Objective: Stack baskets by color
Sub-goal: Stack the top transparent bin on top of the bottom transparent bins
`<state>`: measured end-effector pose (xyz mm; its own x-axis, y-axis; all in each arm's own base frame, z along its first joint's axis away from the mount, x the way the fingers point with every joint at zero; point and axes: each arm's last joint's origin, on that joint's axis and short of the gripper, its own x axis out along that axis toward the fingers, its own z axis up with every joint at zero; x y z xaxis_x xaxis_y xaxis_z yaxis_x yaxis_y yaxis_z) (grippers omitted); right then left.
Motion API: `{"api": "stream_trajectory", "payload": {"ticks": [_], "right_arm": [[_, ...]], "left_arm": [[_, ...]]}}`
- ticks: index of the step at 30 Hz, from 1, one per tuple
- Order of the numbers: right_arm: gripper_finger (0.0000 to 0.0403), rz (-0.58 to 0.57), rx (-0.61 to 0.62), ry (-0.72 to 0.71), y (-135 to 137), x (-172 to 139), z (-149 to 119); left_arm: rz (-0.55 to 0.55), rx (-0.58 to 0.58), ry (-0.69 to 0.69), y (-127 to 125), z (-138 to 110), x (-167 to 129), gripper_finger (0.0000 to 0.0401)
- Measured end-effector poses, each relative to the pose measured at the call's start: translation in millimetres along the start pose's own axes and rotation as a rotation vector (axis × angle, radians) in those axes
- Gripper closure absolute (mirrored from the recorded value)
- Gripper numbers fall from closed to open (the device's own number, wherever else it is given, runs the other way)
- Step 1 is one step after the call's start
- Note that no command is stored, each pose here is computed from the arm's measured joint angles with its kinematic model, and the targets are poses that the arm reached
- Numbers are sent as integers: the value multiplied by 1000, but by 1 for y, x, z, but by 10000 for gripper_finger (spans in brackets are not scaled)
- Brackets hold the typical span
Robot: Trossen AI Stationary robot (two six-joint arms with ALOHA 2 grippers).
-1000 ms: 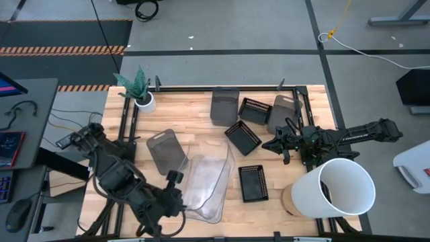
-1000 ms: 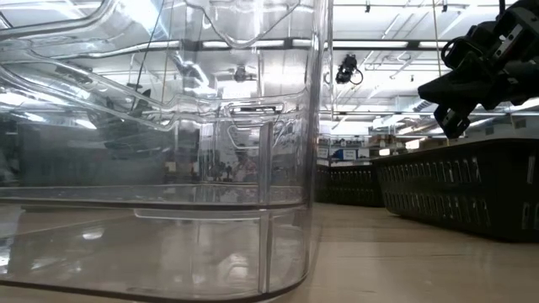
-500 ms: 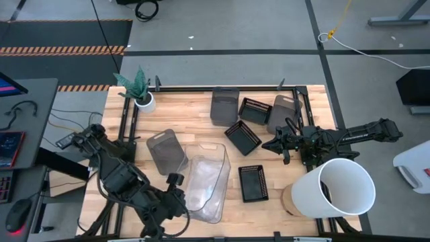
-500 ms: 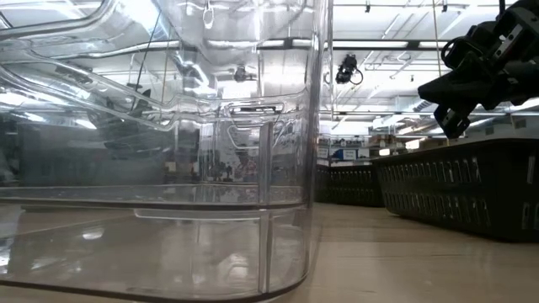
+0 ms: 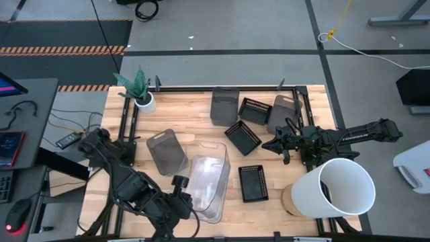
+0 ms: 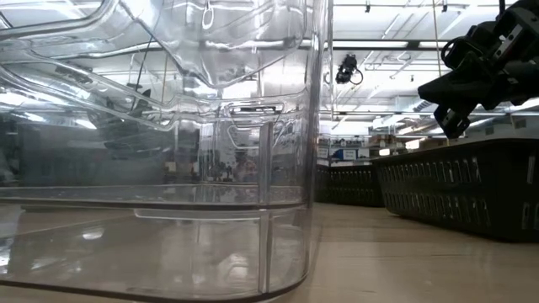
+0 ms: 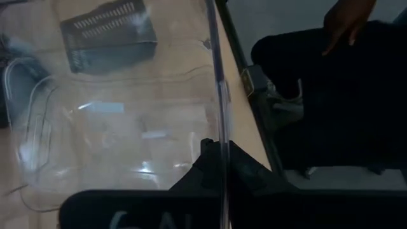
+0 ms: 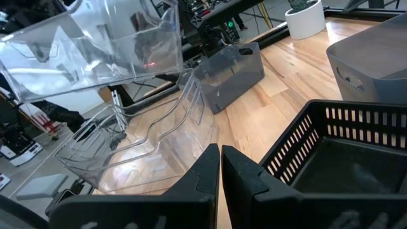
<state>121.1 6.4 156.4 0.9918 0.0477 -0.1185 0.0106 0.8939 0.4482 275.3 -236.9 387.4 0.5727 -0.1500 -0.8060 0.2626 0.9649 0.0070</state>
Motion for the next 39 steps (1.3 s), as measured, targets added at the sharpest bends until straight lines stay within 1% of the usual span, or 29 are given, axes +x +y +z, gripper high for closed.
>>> {"api": "stream_trajectory", "payload": {"ticks": [13,24,32,35,39], "right_arm": [[380,0,0,0,0,0,0],[380,0,0,0,0,0,0],[380,0,0,-1,0,0,0],[380,4,0,-9,0,0,1],[380,7,0,-15,1,0,1]], "left_arm": [[59,7,45,-6,-2,22,397],[73,-24,67,-11,-4,30,397],[70,-29,130,-16,-8,47,397],[74,-29,132,-16,-8,50,396],[79,-52,125,-16,-7,50,385]]}}
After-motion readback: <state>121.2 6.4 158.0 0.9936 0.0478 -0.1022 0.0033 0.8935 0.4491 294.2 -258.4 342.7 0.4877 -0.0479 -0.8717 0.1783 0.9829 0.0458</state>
